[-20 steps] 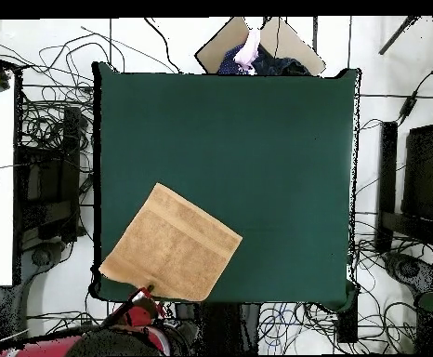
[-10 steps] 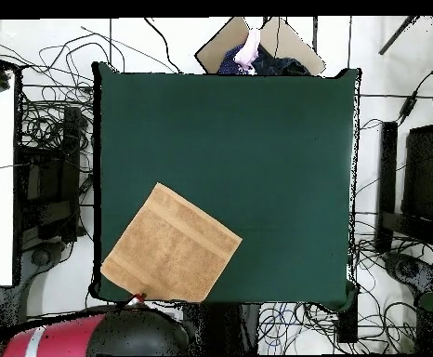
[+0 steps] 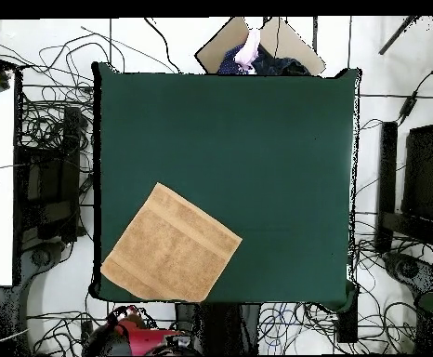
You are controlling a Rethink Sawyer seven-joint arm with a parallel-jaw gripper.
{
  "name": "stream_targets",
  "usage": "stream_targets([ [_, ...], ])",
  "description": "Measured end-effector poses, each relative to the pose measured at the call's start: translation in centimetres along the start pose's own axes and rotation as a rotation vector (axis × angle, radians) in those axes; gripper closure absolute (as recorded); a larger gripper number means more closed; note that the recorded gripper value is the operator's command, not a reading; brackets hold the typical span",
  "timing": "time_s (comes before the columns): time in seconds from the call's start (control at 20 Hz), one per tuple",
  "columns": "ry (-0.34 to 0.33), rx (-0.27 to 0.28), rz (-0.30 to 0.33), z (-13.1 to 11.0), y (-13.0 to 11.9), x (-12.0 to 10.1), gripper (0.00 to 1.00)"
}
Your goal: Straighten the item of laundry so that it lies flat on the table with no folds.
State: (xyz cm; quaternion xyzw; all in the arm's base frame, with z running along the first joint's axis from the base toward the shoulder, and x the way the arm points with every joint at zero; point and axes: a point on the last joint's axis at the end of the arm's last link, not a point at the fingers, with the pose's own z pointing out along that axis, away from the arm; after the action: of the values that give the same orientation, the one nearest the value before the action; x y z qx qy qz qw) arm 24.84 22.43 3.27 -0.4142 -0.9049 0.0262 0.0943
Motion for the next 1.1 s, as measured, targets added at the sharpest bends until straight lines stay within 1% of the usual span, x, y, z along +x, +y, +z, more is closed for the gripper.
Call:
stream_targets([
  [0.1,0.009,0.034,0.001,-1.3,-0.3,-0.1,0.0],
  [0.25,0.004,0.064,0.005,-2.3,-0.8,-0.2,0.0],
  [0.4,-0.049,0.083,0.017,-2.9,-1.4,-1.1,0.0],
  [0.45,-0.095,0.082,0.022,-2.9,-1.5,-1.8,0.0],
  [0.7,-0.205,0.066,0.027,-2.2,-1.2,-4.2,0.0],
  [0.8,-0.228,0.061,0.03,-2.0,-1.0,-4.9,0.0],
  [0.9,-0.257,0.054,0.038,-1.7,-0.9,-6.0,0.0],
  [1.1,-0.286,0.043,0.056,-0.4,-0.6,-8.1,0.0],
])
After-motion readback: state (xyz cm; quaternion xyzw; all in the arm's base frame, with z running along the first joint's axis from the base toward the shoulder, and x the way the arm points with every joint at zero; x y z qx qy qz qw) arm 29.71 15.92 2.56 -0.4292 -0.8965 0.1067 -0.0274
